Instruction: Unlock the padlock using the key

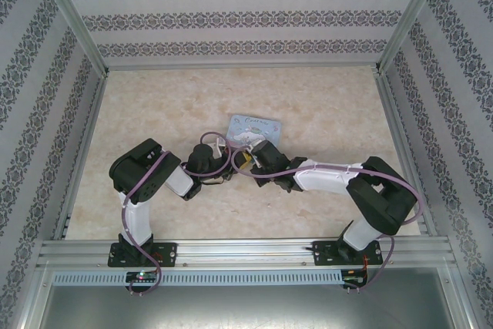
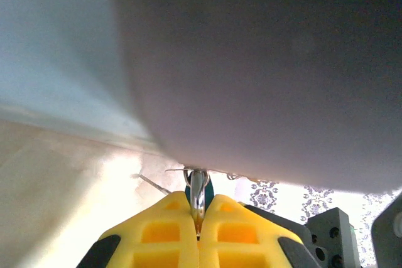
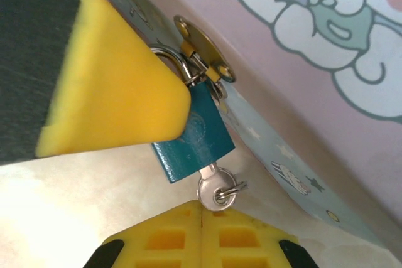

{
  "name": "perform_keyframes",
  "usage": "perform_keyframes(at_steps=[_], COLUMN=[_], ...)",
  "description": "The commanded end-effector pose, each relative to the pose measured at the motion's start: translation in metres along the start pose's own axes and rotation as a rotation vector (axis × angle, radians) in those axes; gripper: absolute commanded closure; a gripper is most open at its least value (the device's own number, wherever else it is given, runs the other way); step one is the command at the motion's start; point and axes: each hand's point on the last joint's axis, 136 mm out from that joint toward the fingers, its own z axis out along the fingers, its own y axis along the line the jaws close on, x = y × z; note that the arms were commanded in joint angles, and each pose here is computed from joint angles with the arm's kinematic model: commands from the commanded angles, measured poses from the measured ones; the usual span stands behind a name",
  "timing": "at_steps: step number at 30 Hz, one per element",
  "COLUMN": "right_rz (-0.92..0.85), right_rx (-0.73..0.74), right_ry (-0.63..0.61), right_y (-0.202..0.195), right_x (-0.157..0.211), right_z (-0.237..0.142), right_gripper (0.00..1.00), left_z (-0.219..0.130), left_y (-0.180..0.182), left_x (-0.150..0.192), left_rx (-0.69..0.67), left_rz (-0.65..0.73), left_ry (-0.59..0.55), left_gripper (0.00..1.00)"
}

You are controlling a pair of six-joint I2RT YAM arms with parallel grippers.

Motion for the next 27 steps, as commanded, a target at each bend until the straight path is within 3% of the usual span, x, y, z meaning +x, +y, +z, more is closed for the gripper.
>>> perform_keyframes(at_steps=[1, 2, 7, 9, 15, 27], right_rz=[0.041, 0.051, 0.098, 0.112, 0.05, -0.135], right_rx=[-0.089, -0.109, -0.133, -0.134, -0.136, -0.011], right_ry=[-0.09, -0.091, -0.112, -0.124, -0.099, -0.007], right_y=[0.01, 0.01, 0.0, -0.005, -0.003, -0.002], right_x=[-0.028, -0.028, -0.025, -0.025, -0.017, 0.003], right_z=[-0.015, -0.016, -0.027, -0.032, -0.032, -0.002], right_gripper=[1.0, 1.0, 0.65, 0.6, 0.56, 0.58], left_z=[-0.001, -0.001, 0.0, 0.0, 0.0, -0.002], left_y=[-0.018, -0.018, -0.019, -0.02, -0.023, -0.026], left_x=[0.001, 0.002, 0.001, 0.001, 0.002, 0.003], left_rx=[0.047, 0.047, 0.046, 0.047, 0.056, 0.055], left_rz=[0.044, 0.044, 0.042, 0.041, 0.041, 0.049], left_ry=[0.019, 0.02, 0.02, 0.023, 0.028, 0.033], left_gripper=[1.0, 1.0, 1.0, 1.0, 1.0, 1.0])
